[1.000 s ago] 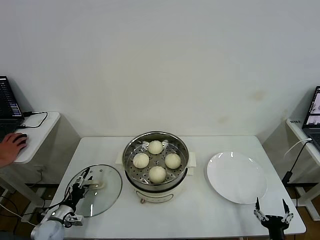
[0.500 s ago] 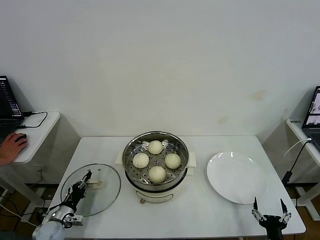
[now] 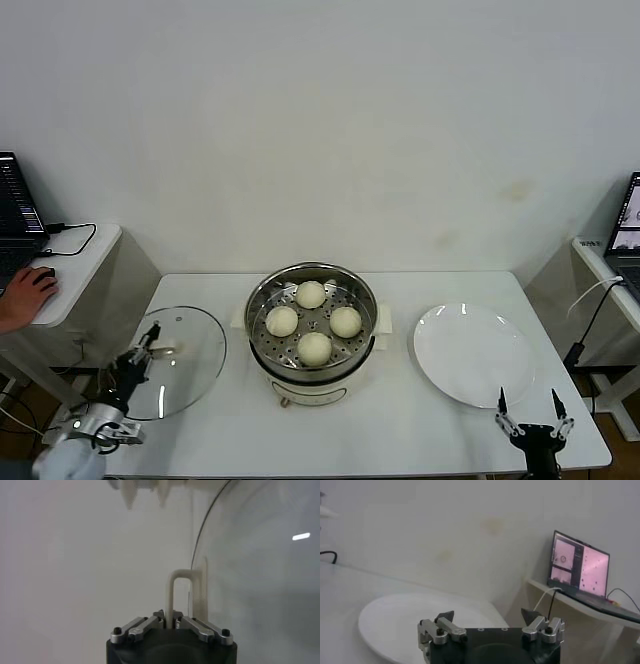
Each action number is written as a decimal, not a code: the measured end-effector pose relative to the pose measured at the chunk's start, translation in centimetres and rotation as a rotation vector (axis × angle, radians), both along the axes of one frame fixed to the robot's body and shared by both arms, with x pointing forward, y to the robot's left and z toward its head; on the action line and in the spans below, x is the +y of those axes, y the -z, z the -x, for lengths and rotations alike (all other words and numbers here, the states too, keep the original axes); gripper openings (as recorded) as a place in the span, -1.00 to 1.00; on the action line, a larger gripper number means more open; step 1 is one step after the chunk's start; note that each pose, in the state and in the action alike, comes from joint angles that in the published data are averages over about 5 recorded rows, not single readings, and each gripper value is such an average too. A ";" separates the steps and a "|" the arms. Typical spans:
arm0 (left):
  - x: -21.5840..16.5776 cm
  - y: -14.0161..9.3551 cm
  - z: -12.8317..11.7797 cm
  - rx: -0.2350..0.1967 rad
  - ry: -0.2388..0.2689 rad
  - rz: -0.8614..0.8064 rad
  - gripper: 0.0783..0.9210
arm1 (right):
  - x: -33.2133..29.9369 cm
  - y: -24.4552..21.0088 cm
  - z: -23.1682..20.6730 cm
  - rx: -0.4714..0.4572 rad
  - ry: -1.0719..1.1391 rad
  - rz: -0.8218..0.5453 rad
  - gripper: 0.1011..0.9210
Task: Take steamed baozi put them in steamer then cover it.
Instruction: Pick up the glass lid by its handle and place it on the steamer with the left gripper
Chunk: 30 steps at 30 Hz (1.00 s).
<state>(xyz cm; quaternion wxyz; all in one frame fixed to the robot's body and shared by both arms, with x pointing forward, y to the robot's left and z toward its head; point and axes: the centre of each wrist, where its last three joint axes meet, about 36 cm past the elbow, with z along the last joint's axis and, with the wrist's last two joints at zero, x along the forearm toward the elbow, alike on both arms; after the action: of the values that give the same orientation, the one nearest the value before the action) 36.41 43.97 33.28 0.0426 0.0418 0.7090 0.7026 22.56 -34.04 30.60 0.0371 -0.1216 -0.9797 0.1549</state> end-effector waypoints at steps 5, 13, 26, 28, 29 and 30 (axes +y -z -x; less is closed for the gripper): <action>0.0 -4.8 -0.4 -0.019 -0.002 -0.008 -0.82 | 0.4 -0.1 0.1 -0.006 -0.013 0.001 0.76; -2.1 -11.4 -1.7 -0.034 0.029 -0.010 -0.82 | 0.9 -0.4 0.0 -0.018 -0.024 0.004 0.76; -10.5 -14.2 -3.3 -0.006 0.074 0.057 -0.82 | 2.1 0.2 0.0 -0.020 -0.039 -0.002 0.76; -12.0 -14.0 -3.7 0.001 0.072 0.065 -0.82 | 2.4 0.3 0.0 -0.017 -0.041 -0.006 0.76; -12.8 -14.0 -3.9 0.004 0.071 0.068 -0.82 | 2.5 0.4 0.0 -0.015 -0.042 -0.007 0.76; -13.6 -13.9 -4.2 0.006 0.071 0.072 -0.82 | 2.6 0.5 0.0 -0.014 -0.044 -0.008 0.76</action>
<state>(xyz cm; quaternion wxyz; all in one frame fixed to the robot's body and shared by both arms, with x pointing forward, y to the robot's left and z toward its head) 40.58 30.42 47.22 0.0666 0.0675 0.7319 0.6747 22.53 -31.42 30.05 0.0276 -0.1011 -0.9830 0.1508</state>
